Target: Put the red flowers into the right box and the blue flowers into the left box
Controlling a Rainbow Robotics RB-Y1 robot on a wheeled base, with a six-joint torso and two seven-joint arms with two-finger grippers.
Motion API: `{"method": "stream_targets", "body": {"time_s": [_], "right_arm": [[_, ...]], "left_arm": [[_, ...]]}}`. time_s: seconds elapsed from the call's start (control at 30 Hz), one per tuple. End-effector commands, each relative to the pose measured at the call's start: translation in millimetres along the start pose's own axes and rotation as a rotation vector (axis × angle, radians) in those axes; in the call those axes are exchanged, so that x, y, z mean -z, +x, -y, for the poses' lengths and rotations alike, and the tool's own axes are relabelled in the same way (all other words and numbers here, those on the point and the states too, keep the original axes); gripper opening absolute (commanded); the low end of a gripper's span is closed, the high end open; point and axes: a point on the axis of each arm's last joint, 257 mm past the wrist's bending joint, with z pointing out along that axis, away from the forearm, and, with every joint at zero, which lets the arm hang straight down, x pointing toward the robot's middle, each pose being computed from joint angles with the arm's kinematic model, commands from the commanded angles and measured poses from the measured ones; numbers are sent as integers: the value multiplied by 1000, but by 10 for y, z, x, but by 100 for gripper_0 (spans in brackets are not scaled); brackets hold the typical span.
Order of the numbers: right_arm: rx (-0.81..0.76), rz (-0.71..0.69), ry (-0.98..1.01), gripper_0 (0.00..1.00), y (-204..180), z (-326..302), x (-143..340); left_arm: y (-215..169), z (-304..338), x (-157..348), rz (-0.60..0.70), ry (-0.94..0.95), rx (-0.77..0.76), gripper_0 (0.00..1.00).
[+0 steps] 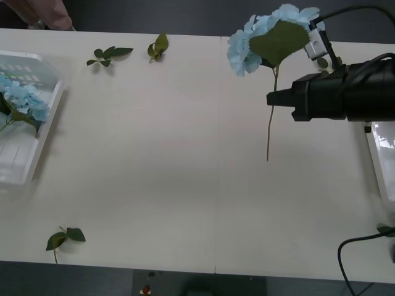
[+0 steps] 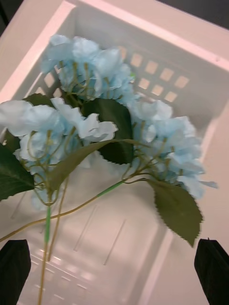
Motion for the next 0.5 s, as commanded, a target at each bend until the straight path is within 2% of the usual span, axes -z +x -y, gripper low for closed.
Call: {"method": "stream_targets", "body": {"time_s": [0.03,0.23,0.5], "right_arm": [[83,44,-59,0,-374,-40,88],[70,103,-166,0,-787,-151,85],[10,125,-250,0,-1101,-332,50]], "left_arm": [[-299,343,289,38,59,-43,100],[-264,1014,432,41,202,30,100],[-99,1957,751,41,428,62,100]]}}
